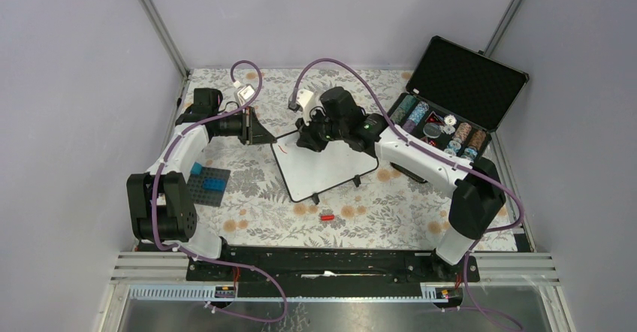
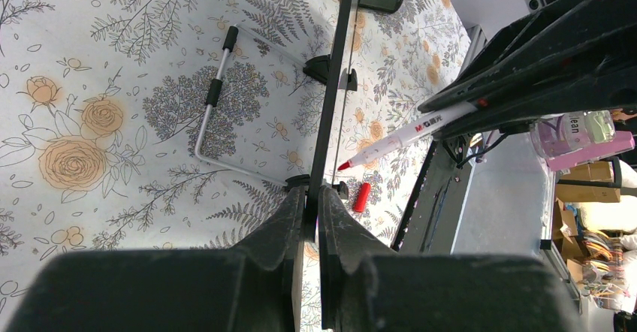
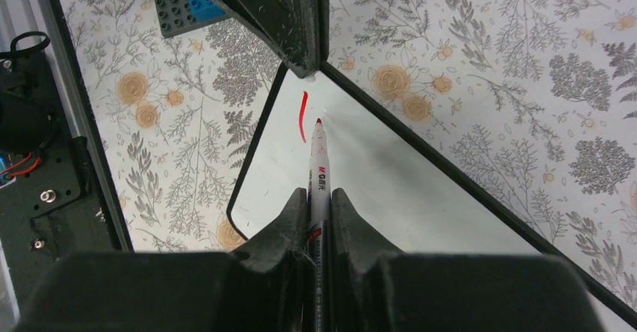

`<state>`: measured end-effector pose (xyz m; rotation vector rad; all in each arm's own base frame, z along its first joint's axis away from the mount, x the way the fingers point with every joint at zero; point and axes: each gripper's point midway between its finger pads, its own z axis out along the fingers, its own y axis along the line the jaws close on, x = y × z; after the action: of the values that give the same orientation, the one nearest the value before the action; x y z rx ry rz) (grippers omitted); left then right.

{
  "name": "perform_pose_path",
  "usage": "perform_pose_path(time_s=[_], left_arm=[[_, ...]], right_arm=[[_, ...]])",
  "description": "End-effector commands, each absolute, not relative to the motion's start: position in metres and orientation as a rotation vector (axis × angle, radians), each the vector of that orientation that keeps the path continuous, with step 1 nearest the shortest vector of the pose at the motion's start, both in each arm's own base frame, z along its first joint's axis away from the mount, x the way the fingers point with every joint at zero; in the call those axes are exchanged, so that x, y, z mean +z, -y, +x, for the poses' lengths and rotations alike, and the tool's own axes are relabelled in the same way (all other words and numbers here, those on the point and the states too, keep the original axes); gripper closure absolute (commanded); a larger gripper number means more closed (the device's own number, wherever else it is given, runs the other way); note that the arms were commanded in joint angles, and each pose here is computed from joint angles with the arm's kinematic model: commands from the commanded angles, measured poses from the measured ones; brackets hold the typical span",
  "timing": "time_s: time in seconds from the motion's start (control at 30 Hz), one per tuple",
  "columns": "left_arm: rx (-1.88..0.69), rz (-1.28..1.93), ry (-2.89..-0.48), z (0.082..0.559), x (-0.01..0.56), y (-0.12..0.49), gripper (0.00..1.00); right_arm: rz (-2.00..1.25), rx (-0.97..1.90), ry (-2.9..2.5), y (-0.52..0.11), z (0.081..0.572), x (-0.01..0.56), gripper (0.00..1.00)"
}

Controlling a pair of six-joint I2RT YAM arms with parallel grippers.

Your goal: Write a sentence on the whiteboard

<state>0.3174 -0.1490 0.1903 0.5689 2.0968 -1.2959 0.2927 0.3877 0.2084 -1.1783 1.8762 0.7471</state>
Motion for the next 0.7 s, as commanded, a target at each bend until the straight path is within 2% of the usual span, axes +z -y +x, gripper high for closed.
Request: perform_pose_path(time_s=[0.0,0.67], left_arm=[[-1.274,0.617,-2.051,0.317,0.197,0.151,1.0],[-1.271,0.615,-2.056,0.318,0.195,0.151,1.0]], right_arm=[[-1.1,0.718,-1.801,-0.39,0.311,0.243,1.0],[-1.177,0.754,-1.848,-0.395,0.295,0.213,1.0]])
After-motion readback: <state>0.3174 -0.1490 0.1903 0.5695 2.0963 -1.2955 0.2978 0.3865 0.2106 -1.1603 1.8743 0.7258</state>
